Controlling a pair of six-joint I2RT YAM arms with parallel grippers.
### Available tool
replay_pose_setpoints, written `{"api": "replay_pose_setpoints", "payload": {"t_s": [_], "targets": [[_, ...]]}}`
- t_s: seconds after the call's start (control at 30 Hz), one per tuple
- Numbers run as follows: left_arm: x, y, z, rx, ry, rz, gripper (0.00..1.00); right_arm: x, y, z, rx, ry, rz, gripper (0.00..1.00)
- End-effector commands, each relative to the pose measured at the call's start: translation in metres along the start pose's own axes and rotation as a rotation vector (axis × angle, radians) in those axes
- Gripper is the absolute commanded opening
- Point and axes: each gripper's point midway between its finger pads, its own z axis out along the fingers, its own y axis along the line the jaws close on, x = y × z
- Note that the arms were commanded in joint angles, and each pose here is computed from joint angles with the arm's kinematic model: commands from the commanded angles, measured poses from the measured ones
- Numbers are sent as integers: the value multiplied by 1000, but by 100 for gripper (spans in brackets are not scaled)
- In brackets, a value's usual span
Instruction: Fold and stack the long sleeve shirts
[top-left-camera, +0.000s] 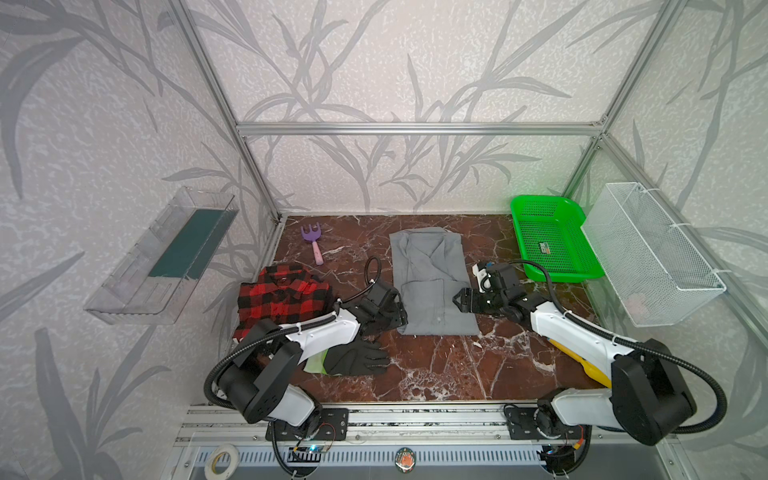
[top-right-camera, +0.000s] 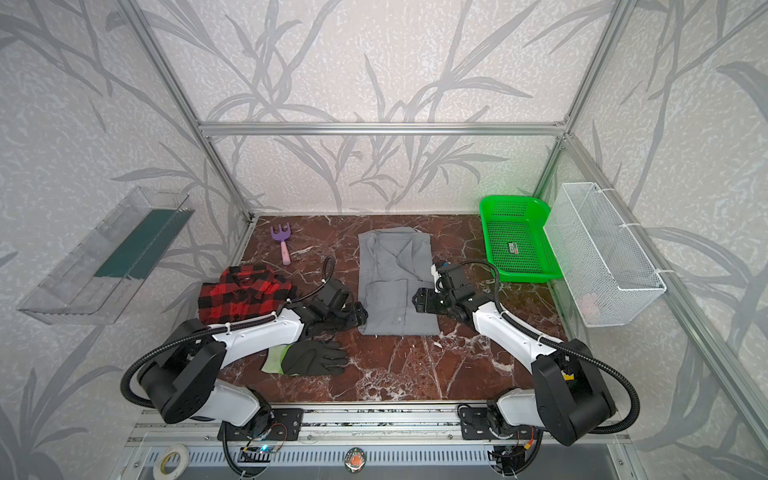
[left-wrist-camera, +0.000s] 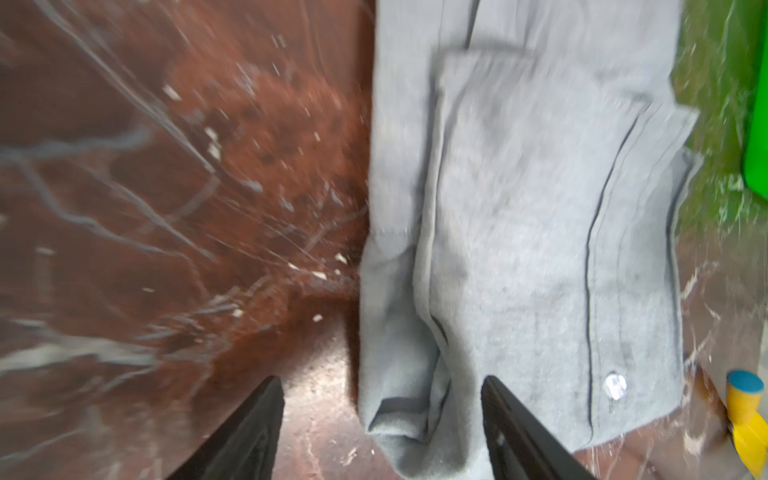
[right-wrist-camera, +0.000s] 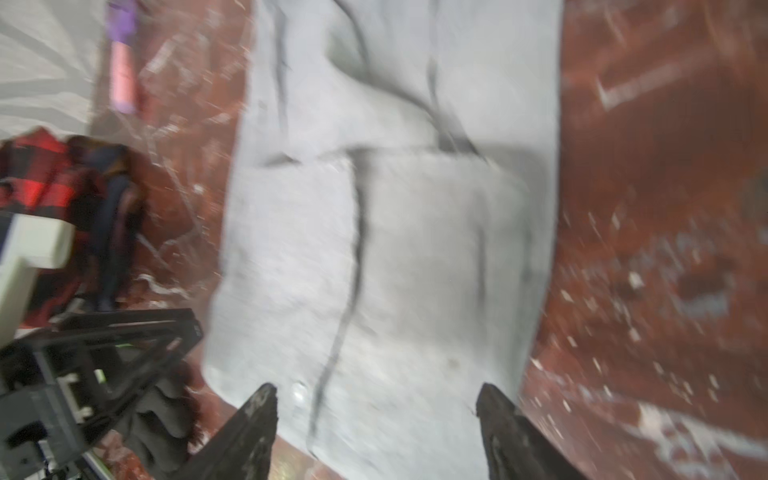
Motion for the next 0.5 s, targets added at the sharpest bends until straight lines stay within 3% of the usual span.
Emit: {"api": "replay_pose_setpoints", "payload": {"t_s": [0.0, 0.47], "targets": [[7, -12, 4, 61, 43, -22, 76, 19, -10, -7, 7, 47, 45, 78], [32, -3, 16, 37, 74, -38, 73, 59, -30, 14, -11, 164, 176, 78]]}}
